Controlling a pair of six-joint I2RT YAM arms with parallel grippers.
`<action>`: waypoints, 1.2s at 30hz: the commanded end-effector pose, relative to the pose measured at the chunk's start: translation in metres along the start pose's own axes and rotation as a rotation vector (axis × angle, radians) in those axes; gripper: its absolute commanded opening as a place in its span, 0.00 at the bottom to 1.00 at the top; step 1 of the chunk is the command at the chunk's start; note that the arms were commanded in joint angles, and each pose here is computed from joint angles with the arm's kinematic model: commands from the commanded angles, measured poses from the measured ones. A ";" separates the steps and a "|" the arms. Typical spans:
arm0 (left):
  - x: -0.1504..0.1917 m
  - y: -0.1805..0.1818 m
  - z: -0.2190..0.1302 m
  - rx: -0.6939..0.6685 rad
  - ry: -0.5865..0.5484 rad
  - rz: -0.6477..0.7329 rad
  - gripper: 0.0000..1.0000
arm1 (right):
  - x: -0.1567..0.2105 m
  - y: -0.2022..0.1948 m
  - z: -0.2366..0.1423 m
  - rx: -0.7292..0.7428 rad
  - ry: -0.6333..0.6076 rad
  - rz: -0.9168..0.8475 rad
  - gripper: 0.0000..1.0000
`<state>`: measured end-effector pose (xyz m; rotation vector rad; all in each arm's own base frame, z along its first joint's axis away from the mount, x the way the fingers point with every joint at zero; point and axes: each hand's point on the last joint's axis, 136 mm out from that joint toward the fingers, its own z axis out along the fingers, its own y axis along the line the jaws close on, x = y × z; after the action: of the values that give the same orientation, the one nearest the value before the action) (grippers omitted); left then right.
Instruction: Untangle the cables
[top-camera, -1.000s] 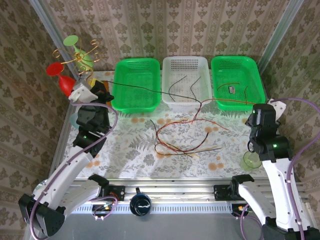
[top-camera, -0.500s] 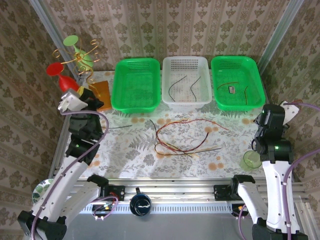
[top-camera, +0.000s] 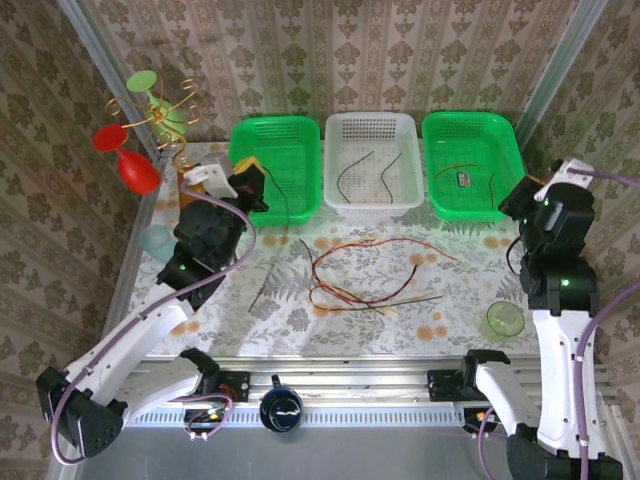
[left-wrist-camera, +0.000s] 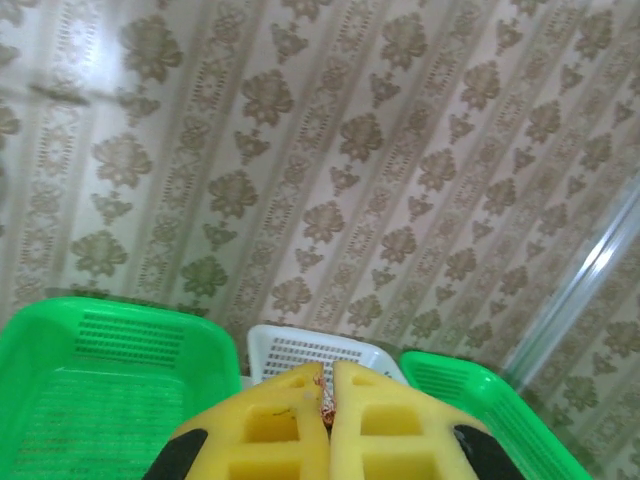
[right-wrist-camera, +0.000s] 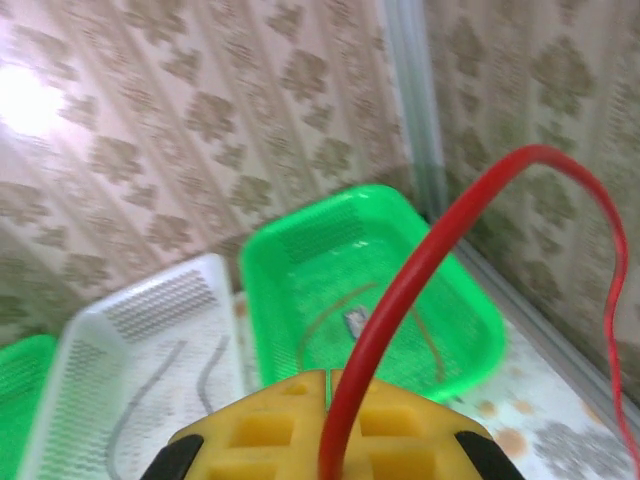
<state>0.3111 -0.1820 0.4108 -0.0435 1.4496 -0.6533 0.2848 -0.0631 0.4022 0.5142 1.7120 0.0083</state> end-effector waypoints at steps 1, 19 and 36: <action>-0.017 -0.025 0.004 0.071 -0.056 -0.002 0.00 | -0.034 0.046 0.005 -0.211 -0.050 -0.019 0.00; 0.023 -0.051 0.005 0.103 0.010 -0.034 0.00 | -0.036 0.108 0.129 -0.426 0.081 -0.023 0.00; 0.030 -0.050 0.003 0.092 0.019 -0.034 0.00 | 0.100 0.003 0.260 -0.006 0.436 0.100 0.00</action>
<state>0.2963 -0.2387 0.4016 0.0274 1.4605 -0.7408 0.5216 -0.0799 0.2831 0.4817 2.0319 0.3091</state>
